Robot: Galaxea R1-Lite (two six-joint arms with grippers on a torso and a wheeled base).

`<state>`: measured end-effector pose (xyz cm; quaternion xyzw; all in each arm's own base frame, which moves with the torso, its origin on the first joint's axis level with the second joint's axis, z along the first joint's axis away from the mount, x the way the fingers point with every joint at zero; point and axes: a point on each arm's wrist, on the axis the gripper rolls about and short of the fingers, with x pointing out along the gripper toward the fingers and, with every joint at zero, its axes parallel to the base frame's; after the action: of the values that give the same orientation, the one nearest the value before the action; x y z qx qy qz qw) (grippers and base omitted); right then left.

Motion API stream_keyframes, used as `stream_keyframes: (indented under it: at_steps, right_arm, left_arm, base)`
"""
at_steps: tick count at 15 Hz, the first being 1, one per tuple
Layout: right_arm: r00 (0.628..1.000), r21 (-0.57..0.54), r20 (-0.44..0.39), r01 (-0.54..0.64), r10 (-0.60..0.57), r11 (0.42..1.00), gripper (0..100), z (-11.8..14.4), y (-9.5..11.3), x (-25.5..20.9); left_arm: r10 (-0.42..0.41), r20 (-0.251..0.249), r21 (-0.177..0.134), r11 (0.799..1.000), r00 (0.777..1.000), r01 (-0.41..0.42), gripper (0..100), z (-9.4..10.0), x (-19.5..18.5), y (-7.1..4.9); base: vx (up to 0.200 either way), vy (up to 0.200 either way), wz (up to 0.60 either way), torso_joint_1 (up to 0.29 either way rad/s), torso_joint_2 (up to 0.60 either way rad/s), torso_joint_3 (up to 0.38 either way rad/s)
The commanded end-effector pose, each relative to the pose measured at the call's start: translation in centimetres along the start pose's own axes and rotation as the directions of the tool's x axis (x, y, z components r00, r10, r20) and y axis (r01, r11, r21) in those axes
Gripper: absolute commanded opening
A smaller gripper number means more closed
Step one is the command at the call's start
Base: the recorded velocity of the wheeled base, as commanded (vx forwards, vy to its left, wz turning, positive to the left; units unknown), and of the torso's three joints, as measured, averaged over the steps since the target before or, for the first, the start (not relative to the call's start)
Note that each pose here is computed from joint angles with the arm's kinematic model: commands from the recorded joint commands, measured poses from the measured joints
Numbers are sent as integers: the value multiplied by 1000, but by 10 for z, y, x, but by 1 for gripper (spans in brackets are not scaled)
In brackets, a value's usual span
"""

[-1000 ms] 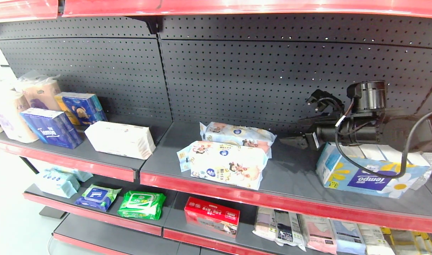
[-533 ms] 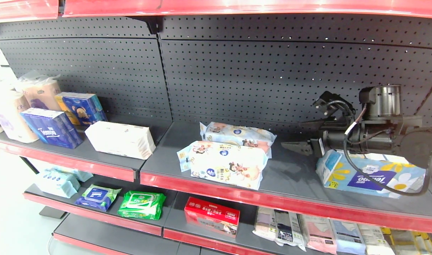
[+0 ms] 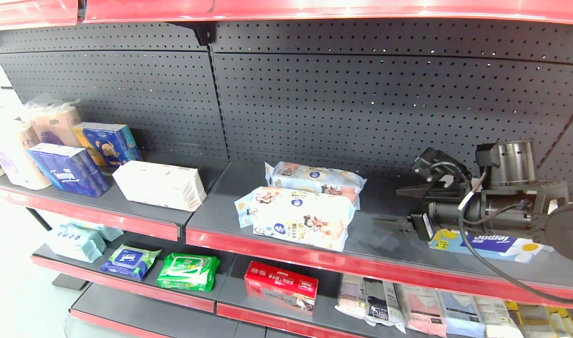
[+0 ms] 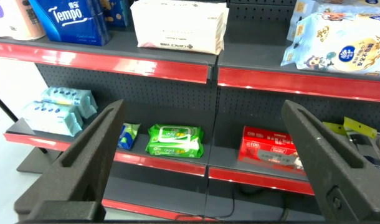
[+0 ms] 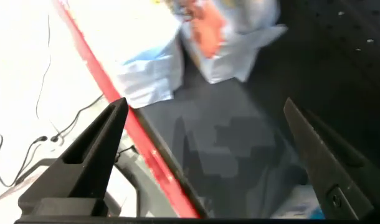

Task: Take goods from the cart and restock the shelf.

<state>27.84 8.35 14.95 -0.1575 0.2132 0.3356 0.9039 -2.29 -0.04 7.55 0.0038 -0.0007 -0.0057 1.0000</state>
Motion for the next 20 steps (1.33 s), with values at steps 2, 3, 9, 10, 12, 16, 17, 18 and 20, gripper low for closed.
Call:
stream_keyframes:
  at_steps: [2,3,9,10,12,16,17,18,20]
  right_arm:
    - [998,2,-28,-53,53,999,100,-2,16,14]
    - [998,8,-35,-61,61,998,100,-2,21,16]
    - [996,69,-53,-75,79,995,100,1,34,28]
    - [995,78,-43,-84,87,993,100,5,36,34]
    - [997,93,-29,-67,70,993,100,6,36,42]
    - [998,169,10,-64,64,983,100,11,46,49]
    - [998,175,8,-66,66,982,100,10,47,50]
    - [998,180,17,-62,60,982,100,10,46,51]
    - [999,230,41,-34,25,973,100,8,46,57]
  left_arm:
    - [1,-1,0,1000,1000,-1,100,0,0,0]
    - [1,-1,0,1000,1000,-1,100,0,0,0]
    - [1,-1,0,1000,1000,-1,100,0,0,0]
    - [1,-1,0,1000,1000,-1,100,0,0,0]
    - [1,0,0,1000,1000,-1,100,0,0,0]
    - [1,-1,0,1000,1000,-1,100,0,0,0]
    - [1,-1,0,1000,1000,-1,100,0,0,0]
    - [1,-1,0,1000,1000,-1,100,0,0,0]
    - [1,-1,0,1000,1000,-1,100,0,0,0]
  base:
    - [0,0,0,0,0,0]
    - [0,0,0,0,0,0]
    - [0,0,0,0,0,0]
    - [0,0,0,0,0,0]
    - [0,0,0,0,0,0]
    - [0,0,0,0,0,0]
    - [0,0,0,0,0,0]
    - [0,0,0,0,0,0]
    - [0,0,0,0,0,0]
